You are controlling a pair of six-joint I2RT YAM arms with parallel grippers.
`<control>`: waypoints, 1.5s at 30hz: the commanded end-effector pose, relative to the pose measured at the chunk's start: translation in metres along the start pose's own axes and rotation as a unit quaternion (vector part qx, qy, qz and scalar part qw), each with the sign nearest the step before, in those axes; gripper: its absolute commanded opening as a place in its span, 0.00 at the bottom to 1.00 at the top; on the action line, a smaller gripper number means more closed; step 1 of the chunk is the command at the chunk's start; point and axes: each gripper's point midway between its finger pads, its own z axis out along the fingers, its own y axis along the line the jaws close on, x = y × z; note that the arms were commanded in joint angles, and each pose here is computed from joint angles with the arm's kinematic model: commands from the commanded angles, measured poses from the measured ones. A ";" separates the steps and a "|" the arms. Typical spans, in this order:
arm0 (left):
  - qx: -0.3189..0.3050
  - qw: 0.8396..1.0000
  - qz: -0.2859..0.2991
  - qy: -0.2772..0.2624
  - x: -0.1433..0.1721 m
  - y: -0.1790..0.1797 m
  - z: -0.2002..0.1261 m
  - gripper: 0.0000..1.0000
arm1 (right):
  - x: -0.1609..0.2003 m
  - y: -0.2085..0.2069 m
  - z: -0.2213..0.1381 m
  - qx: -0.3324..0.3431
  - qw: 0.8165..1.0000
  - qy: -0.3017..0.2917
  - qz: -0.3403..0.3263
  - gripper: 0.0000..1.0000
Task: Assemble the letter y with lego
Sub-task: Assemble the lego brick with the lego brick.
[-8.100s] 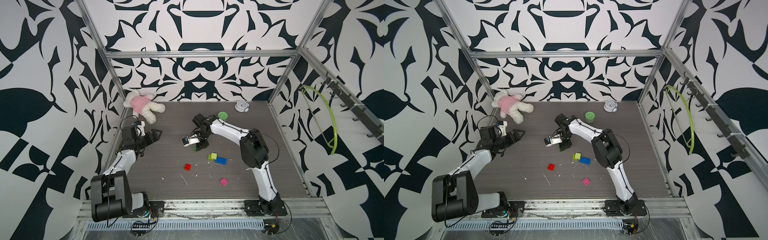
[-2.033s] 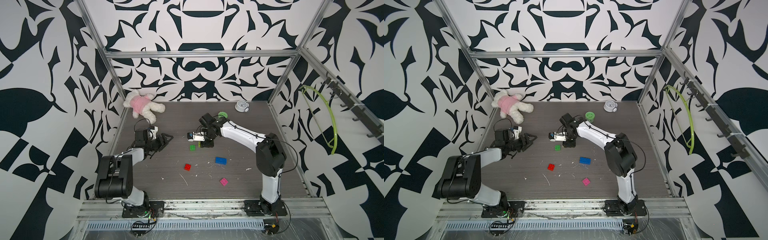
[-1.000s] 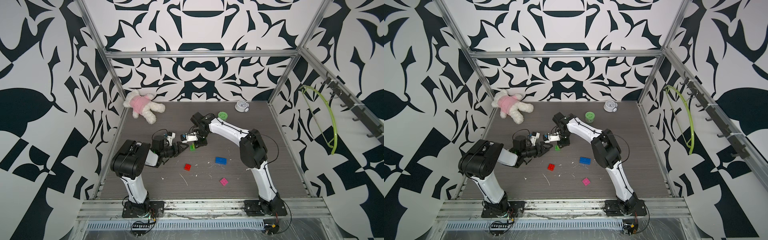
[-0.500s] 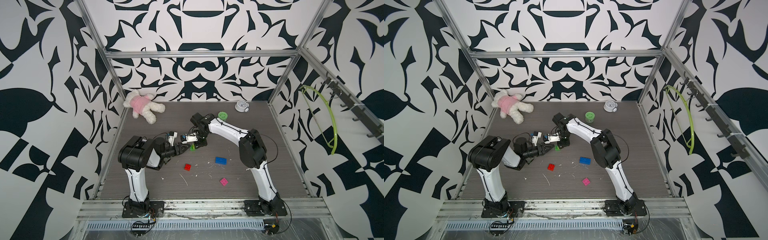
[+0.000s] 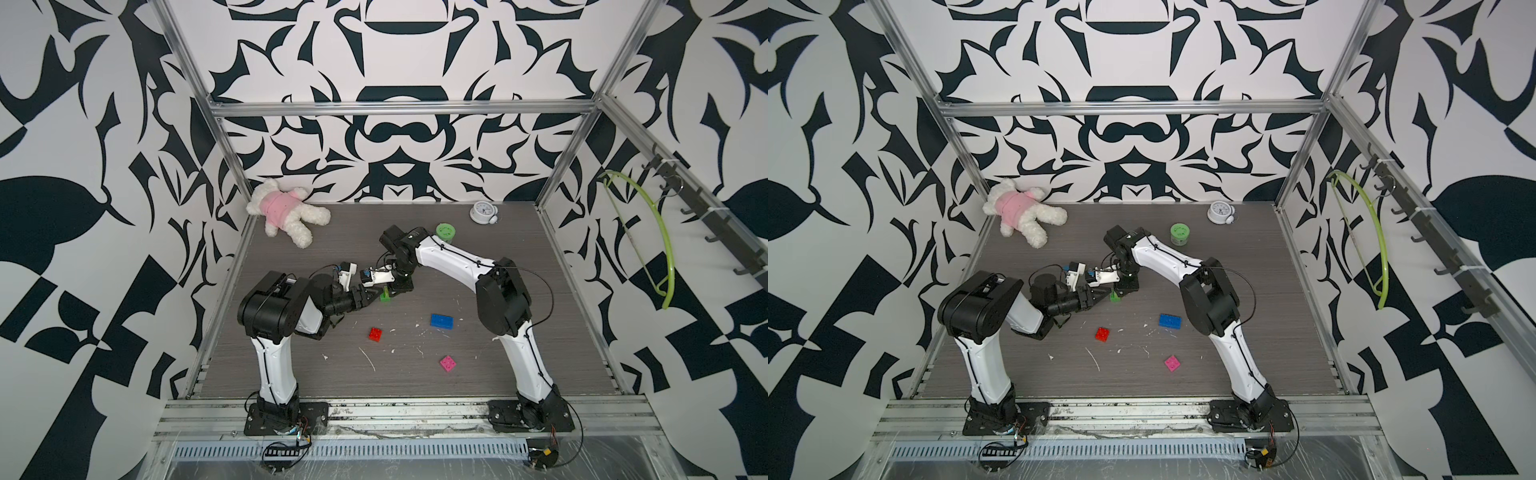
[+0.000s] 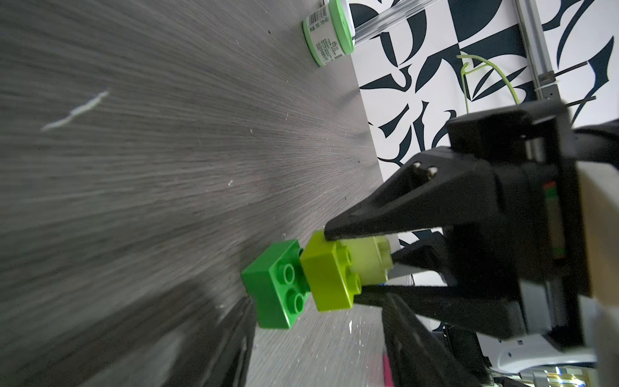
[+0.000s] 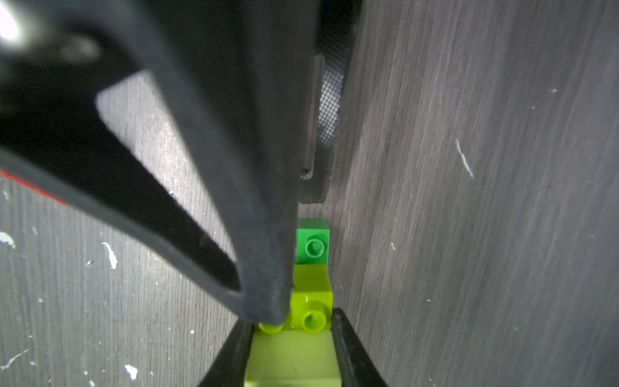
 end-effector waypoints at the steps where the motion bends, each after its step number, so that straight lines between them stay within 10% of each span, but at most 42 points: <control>1: -0.085 0.992 -0.083 0.041 0.038 0.048 -0.002 0.65 | -0.008 -0.001 -0.011 0.006 1.000 -0.004 -0.007 0.33; 45: -0.154 0.982 -0.072 0.087 0.061 0.065 0.002 0.55 | -0.001 0.009 0.006 -0.008 0.999 0.031 0.021 0.33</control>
